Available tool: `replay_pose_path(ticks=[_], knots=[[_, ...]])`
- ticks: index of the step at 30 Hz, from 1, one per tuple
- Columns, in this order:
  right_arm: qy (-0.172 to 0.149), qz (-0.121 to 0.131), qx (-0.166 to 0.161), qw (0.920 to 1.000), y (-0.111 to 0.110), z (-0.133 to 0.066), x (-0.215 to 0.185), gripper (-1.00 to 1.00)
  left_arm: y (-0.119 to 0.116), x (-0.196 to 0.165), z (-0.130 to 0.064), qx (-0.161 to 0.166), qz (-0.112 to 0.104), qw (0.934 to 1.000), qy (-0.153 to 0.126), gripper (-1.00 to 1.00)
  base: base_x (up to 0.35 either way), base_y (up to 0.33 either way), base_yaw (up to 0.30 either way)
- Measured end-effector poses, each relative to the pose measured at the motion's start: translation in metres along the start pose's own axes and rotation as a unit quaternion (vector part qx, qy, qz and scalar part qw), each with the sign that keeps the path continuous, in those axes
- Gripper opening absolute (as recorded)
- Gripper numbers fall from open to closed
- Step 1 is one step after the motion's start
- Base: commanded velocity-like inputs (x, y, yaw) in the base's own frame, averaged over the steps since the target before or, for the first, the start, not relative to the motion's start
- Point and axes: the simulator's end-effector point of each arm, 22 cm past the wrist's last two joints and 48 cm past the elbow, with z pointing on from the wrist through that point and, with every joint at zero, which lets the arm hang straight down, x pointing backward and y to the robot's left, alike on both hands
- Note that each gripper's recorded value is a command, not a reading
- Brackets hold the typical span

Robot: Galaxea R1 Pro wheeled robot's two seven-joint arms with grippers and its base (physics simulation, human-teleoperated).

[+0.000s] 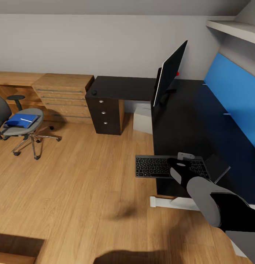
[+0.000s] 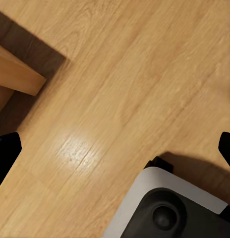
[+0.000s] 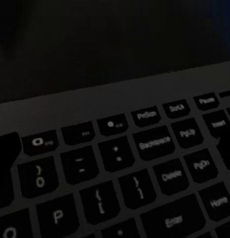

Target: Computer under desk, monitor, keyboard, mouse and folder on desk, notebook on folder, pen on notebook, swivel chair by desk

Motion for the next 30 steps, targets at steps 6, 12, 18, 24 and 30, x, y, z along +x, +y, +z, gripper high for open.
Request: replay_pose_path(ticks=[6, 12, 18, 24, 30], knots=[[-0.011, 0.004, 0.001, 0.9999, -0.003, 0.001, -0.006, 1.0, -0.001, 0.0, 0.0, 0.001, 0.0, 1.0, 0.0, 1.0, 0.07, -0.041, 0.0], [-0.032, 0.011, 0.007, 0.9994, -0.012, 0.003, -0.016, 1.0, -0.003, 0.001, -0.001, 0.004, 0.004, 1.0, 0.001, 1.0, 0.228, -0.172, 0.0], [-0.037, 0.013, 0.009, 0.9992, -0.015, 0.004, -0.018, 1.0, -0.004, 0.001, -0.001, 0.008, 0.013, 0.9999, 0.001, 1.0, 0.164, -0.132, 0.0], [-0.039, 0.013, 0.009, 0.9991, -0.016, 0.004, -0.019, 1.0, -0.006, 0.002, -0.001, 0.011, 0.018, 0.9998, 0.001, 1.0, 0.049, -0.037, 0.0], [-0.039, 0.013, 0.009, 0.9991, -0.017, 0.004, -0.019, 1.0, -0.006, 0.002, -0.001, 0.012, 0.019, 0.9997, 0.001, 1.0, 0.17, -0.035, 0.0]])
